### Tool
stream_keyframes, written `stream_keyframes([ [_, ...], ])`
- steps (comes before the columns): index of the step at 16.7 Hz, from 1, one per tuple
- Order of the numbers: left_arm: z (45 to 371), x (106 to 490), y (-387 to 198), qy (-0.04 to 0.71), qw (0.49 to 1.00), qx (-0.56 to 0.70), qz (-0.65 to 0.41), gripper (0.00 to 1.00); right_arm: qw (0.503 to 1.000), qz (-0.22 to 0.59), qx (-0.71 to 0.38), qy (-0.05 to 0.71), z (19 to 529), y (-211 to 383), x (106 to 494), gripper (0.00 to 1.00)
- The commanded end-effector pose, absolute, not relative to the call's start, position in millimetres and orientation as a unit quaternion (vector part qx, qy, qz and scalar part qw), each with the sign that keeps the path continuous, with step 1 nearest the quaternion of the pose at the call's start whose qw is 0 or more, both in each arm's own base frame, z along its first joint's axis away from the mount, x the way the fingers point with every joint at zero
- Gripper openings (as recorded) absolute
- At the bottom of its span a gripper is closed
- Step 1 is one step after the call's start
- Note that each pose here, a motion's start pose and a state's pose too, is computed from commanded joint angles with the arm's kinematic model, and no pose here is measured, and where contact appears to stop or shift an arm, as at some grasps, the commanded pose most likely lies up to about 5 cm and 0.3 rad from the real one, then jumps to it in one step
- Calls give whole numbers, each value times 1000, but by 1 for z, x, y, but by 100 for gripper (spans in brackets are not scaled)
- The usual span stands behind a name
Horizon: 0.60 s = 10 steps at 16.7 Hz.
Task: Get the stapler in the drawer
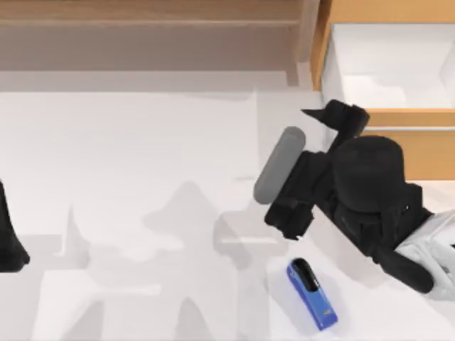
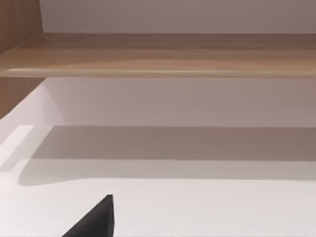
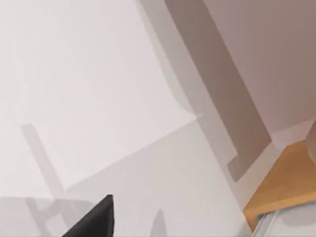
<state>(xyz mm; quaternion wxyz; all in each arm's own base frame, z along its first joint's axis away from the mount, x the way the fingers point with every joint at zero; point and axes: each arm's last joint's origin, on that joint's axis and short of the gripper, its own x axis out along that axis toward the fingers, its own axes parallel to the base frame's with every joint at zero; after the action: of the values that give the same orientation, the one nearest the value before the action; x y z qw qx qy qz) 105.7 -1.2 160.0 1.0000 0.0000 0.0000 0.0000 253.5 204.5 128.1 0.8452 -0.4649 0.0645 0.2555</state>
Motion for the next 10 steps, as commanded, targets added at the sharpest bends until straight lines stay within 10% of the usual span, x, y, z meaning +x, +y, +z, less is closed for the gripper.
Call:
stream_keyframes([
  [10, 160, 106, -1, 0, 1000, 0, 0, 100, 777, 279, -260, 500, 153, 239, 237, 100],
])
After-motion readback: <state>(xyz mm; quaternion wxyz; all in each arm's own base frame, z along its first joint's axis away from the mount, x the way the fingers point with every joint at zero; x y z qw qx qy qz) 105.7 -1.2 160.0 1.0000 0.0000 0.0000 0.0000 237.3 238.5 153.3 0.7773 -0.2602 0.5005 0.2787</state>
